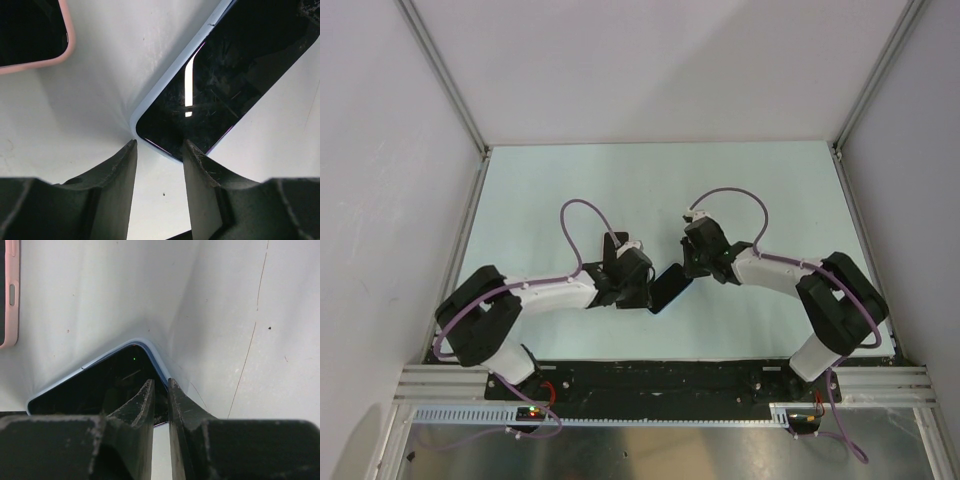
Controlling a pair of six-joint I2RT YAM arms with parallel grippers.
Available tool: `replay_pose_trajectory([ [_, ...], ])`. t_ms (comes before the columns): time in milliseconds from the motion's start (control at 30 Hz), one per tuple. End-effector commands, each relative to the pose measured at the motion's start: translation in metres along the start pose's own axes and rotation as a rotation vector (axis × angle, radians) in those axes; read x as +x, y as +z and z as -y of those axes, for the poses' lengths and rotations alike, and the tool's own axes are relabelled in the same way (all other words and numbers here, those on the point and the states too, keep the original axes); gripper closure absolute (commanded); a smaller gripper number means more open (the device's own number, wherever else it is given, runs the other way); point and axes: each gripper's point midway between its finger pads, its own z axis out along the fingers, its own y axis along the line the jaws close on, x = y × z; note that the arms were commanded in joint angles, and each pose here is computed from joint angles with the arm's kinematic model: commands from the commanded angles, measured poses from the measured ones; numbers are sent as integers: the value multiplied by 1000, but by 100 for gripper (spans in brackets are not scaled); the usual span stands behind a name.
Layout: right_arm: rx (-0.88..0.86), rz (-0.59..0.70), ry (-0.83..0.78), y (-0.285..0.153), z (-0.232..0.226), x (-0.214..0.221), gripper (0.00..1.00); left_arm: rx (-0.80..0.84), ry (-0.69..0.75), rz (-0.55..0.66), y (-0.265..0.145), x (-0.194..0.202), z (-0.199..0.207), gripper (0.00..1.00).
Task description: Put the phone into the phone case
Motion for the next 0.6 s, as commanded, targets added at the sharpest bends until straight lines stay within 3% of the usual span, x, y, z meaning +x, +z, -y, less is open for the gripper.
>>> replay_pose_trajectory([
  [0, 3, -279, -4, 4, 2, 100, 84, 10, -5, 23, 3, -9, 8, 53],
  [567, -66, -324, -18, -6, -31, 132, 85, -20, -24, 18, 13, -20, -1, 53],
])
